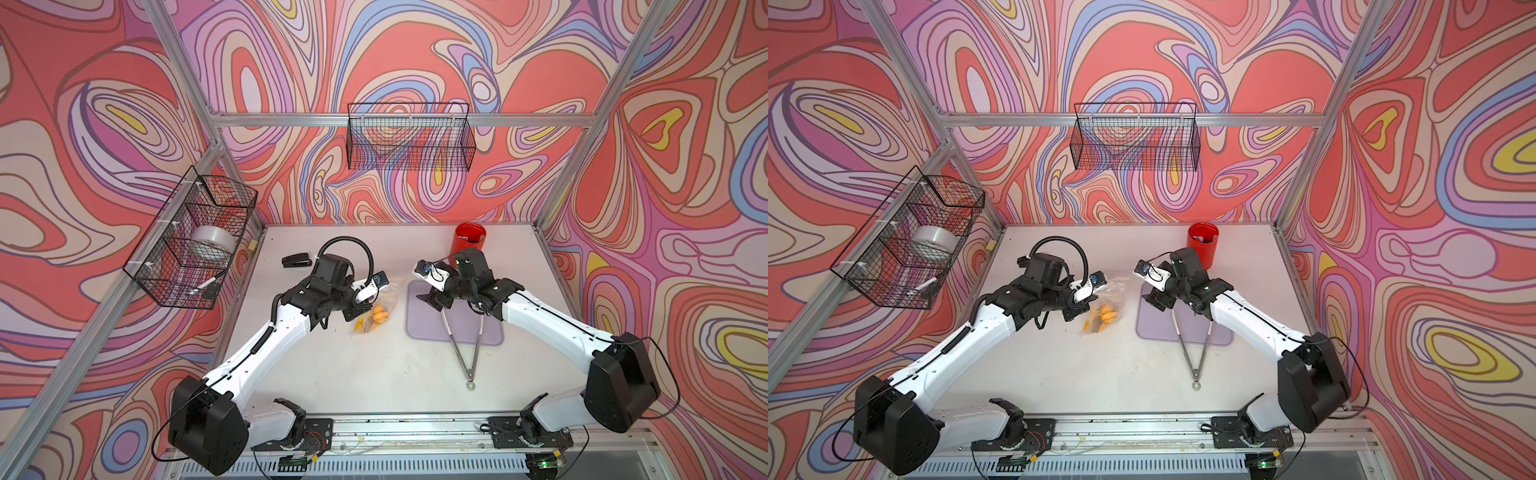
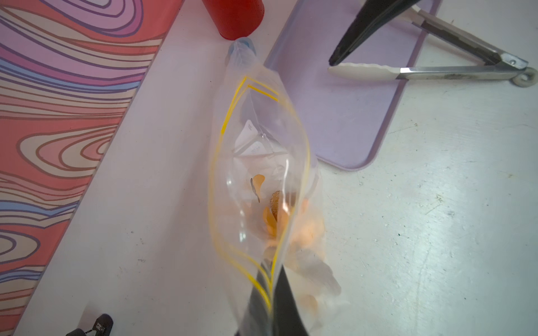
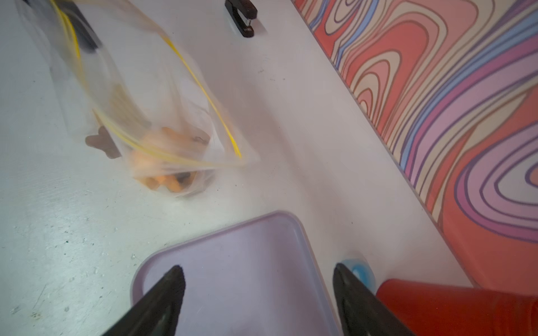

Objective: Put the cookies into a resealable bag to prevent moisture
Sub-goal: Adjust the ziploc bag at the center of the board, then close the ziploc bag at the center of the board.

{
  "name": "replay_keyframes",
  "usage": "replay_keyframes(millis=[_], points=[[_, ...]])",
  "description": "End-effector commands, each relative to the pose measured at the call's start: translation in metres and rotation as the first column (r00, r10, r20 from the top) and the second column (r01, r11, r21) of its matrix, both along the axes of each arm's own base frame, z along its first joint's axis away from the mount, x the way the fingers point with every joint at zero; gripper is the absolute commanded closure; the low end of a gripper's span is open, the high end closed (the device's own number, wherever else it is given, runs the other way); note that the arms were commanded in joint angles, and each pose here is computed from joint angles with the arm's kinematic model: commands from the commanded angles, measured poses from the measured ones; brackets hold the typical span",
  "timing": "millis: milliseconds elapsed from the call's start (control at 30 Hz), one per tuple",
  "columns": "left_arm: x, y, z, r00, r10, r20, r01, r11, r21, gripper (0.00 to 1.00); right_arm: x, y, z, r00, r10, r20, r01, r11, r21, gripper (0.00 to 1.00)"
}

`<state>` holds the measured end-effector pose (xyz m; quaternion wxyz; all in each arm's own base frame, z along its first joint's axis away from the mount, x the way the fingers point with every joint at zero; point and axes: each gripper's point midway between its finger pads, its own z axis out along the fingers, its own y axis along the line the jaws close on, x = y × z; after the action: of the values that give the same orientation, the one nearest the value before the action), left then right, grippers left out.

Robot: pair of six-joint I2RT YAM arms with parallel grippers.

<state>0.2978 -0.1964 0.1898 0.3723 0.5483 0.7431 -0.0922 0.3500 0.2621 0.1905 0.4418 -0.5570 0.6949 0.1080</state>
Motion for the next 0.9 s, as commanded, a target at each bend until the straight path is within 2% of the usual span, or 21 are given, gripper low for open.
replay_keyframes(millis=[0, 300, 400, 467, 667, 800, 833, 867], points=[[-0.006, -0.001, 0.0, 0.998, -0.067, -0.007, 0.067, 0.998, 0.018, 1.0, -0.006, 0.026, 0.009, 0.976, 0.201, 0.084, -0.203, 0.979, 0.012, 0.2], [-0.004, 0.0, -0.003, 0.998, -0.065, -0.007, 0.065, 0.998, 0.025, 1.0, -0.008, 0.053, 0.002, 0.936, 0.346, 0.068, -0.35, 0.935, 0.05, 0.26], [-0.002, 0.0, -0.004, 0.998, -0.06, -0.009, 0.06, 0.998, 0.03, 1.0, -0.015, 0.06, 0.005, 0.923, 0.377, 0.078, -0.382, 0.923, 0.057, 0.33], [-0.002, 0.0, -0.005, 0.998, -0.059, -0.01, 0.059, 0.998, 0.031, 1.0, -0.016, 0.061, 0.004, 0.921, 0.382, 0.078, -0.387, 0.921, 0.048, 0.45], [0.0, 0.0, -0.004, 0.999, -0.052, -0.009, 0.052, 0.998, 0.022, 1.0, -0.016, 0.058, 0.001, 0.925, 0.371, 0.076, -0.373, 0.928, 0.01, 0.98], [0.004, 0.008, 0.0, 1.0, -0.013, 0.004, 0.013, 1.0, 0.013, 1.0, -0.02, 0.052, 0.003, 0.93, 0.367, 0.022, -0.366, 0.93, -0.019, 1.0], [0.006, 0.01, 0.002, 1.0, 0.005, 0.01, -0.005, 1.0, 0.002, 0.98, -0.02, 0.051, 0.004, 0.934, 0.358, 0.003, -0.358, 0.933, -0.024, 1.0], [0.007, 0.013, 0.004, 1.0, 0.016, 0.018, -0.016, 1.0, -0.007, 0.91, -0.021, 0.05, 0.004, 0.937, 0.349, -0.014, -0.349, 0.937, -0.026, 1.0]])
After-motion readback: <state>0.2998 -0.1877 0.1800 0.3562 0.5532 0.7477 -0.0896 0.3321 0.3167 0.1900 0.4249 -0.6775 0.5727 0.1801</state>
